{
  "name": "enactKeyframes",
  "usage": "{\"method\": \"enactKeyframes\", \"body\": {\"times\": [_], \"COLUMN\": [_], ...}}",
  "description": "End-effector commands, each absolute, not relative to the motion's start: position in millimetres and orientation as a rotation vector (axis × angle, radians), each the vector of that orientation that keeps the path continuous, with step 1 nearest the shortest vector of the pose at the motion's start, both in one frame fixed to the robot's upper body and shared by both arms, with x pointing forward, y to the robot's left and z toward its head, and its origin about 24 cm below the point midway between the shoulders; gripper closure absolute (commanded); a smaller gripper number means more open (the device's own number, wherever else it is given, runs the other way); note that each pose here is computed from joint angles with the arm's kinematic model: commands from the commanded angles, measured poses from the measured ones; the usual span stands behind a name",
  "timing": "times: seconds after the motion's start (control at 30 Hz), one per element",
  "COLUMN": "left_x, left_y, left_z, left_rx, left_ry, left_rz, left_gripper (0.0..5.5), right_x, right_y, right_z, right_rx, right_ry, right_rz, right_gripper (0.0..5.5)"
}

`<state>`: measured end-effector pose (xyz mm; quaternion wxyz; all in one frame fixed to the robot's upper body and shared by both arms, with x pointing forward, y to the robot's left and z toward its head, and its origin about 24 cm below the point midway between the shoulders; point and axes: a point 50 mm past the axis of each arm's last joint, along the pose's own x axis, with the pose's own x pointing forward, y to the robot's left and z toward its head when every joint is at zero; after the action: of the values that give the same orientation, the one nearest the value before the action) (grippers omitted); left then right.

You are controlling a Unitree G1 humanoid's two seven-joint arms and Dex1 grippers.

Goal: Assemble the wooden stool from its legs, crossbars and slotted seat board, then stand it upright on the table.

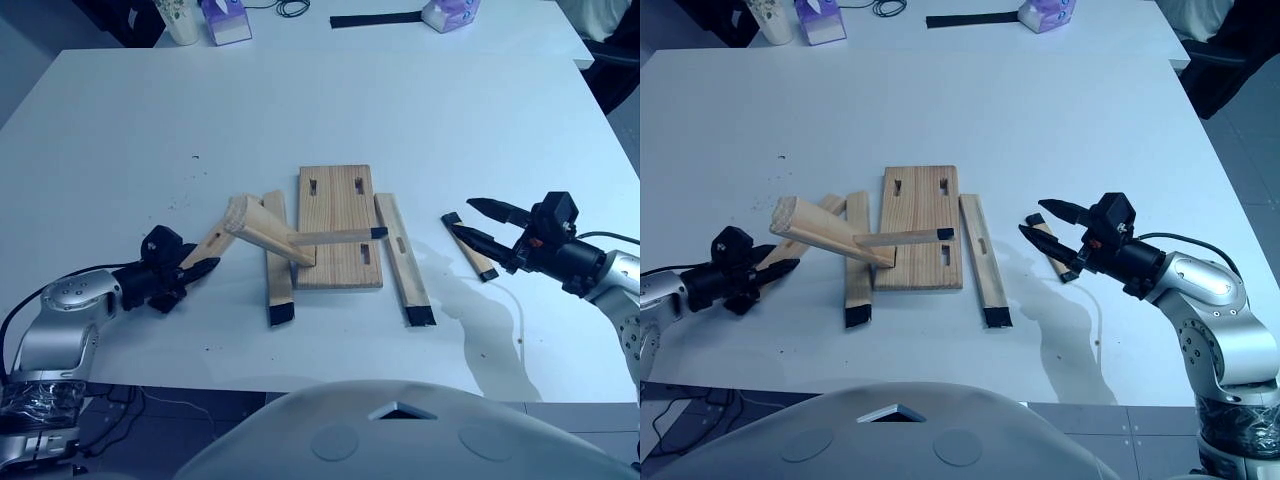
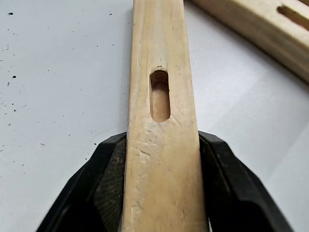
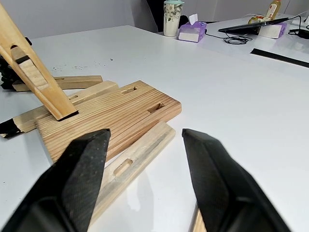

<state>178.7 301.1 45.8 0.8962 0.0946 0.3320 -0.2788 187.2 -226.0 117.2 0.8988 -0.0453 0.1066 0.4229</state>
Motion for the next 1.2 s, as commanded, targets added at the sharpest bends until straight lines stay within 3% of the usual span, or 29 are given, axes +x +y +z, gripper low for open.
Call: {"method": "enactKeyframes", "body": {"times": [0.03,0.17,0.33,0.47,0.7,0.87,1.03,1.2], "left_x": [169,184,216,232,247,243,241,224], "left_y": [299,304,302,301,243,212,195,180], "left_z": [31,47,105,148,249,292,301,283], "left_rx": [0.102,0.018,-0.166,-0.217,-0.292,-0.299,-0.263,-0.281], "left_ry": [0.753,0.643,0.279,0.09,-0.18,-0.233,-0.186,-0.134], "left_rz": [-0.579,-0.541,-0.515,-0.526,-0.921,-1.165,-1.312,-1.38], "left_gripper": [3.49,3.49,3.49,3.49,3.49,3.49,3.49,3.49], "right_x": [196,201,212,218,239,242,235,233], "right_y": [-229,-230,-233,-238,-241,-237,-222,-190], "right_z": [122,124,132,141,186,221,242,249], "right_rx": [-0.126,-0.128,-0.125,-0.105,0.029,0.153,0.208,0.241], "right_ry": [0.215,0.199,0.171,0.139,-0.048,-0.194,-0.249,-0.219], "right_rz": [0.873,0.872,0.879,0.873,0.888,0.943,1.052,1.289], "right_gripper": [2.76,2.76,2.76,2.76,2.76,2.76,2.76,1.93]}}
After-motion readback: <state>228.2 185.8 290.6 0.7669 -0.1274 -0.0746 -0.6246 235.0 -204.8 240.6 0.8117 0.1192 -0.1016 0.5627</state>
